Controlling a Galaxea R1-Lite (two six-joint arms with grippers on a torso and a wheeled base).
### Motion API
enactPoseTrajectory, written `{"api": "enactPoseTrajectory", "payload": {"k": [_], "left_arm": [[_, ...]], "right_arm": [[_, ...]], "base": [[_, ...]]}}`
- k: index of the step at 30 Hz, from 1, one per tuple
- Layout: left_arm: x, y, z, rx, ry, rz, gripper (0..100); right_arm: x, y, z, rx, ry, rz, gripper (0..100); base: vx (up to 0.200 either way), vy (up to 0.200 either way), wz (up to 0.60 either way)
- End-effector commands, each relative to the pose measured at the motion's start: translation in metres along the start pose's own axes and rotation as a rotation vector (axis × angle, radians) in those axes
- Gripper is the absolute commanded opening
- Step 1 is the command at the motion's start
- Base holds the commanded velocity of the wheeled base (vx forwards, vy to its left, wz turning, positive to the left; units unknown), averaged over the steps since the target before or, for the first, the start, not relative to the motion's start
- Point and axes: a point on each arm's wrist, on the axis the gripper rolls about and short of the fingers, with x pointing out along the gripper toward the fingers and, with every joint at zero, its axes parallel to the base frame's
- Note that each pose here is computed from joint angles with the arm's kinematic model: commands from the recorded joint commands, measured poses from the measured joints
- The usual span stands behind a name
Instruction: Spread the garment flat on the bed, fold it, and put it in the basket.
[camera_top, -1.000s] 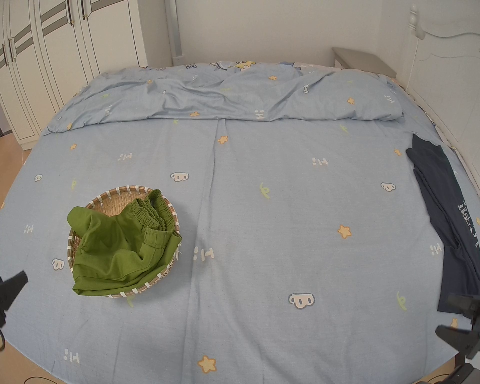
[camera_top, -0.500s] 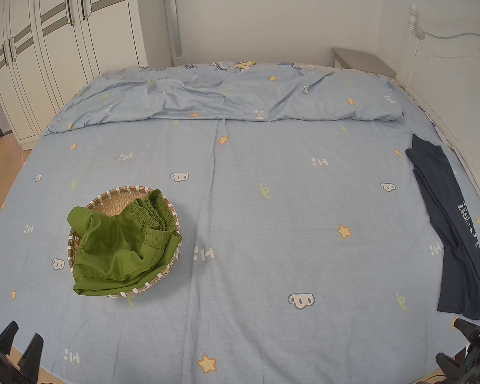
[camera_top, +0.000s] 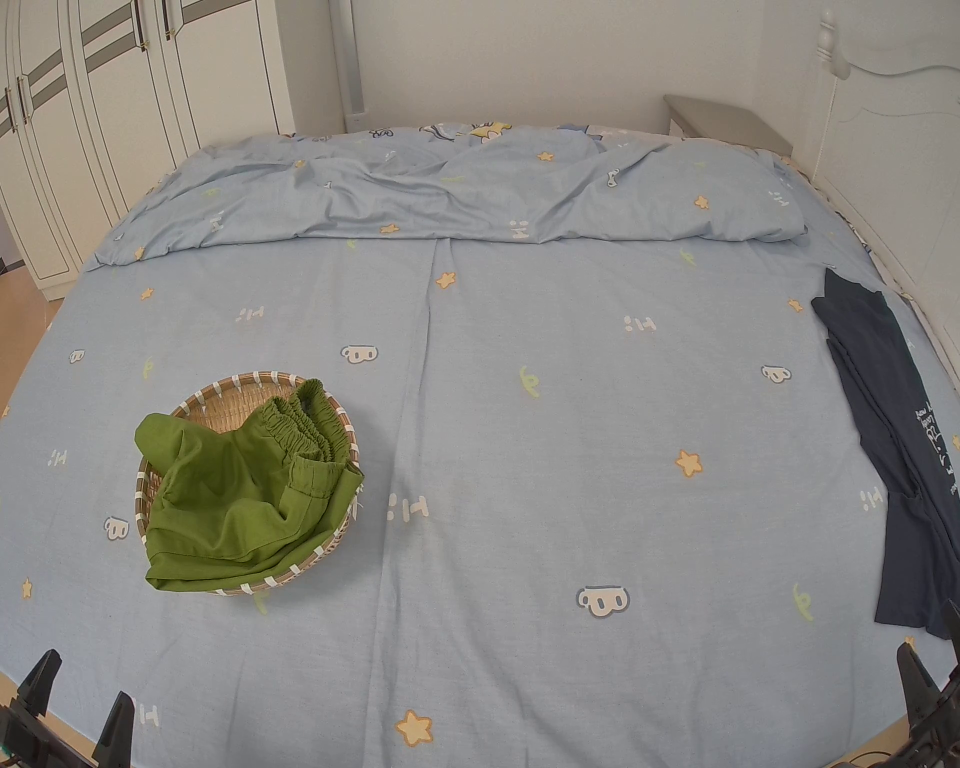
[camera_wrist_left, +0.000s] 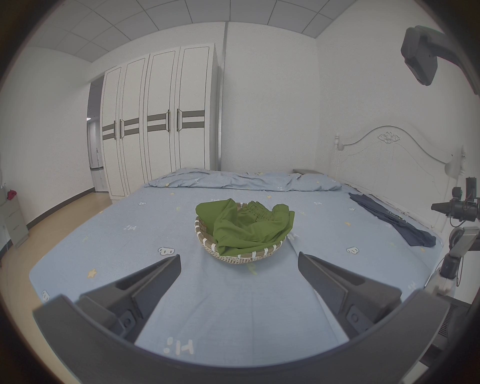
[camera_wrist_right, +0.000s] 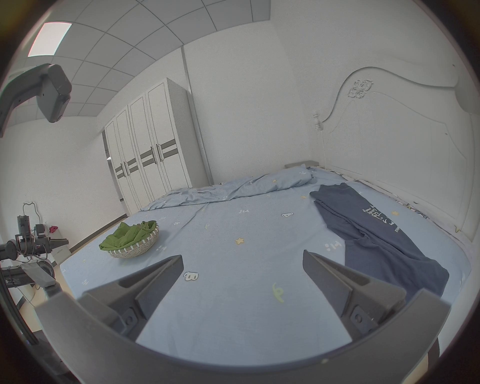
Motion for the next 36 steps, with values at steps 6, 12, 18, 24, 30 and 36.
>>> {"api": "enactPoseTrajectory", "payload": {"k": [6,12,18,24,30,36], "left_arm": [[-0.001,0.001,-0.003,-0.085,-0.014,0.056,100],[-0.001,0.001,-0.002,-0.075,-0.017,0.062,100],[-0.001,0.002,-0.003,-0.098,-0.017,0.068,100],[0.000,0.002,-0.006,0.032,0.005,0.064,100],[0.001,0.001,-0.007,0.085,-0.001,0.018,100],[0.001,0.001,-0.007,0.026,-0.002,0.031,100]], "right_arm": [[0.001,-0.002,-0.007,0.000,0.036,-0.120,100],[-0.002,0.000,-0.007,-0.042,0.072,-0.233,100],[-0.007,0.000,-0.008,-0.062,-0.022,-0.188,100],[-0.005,0.000,-0.012,-0.118,-0.022,-0.188,100],[-0.005,-0.001,-0.014,-0.091,-0.005,-0.189,100],[-0.005,-0.001,-0.014,-0.110,-0.004,-0.185,100]], "base": [[0.000,0.000,0.00],[0.000,0.000,0.00],[0.000,0.000,0.00],[0.000,0.000,0.00],[0.000,0.000,0.00],[0.000,0.000,0.00]]}}
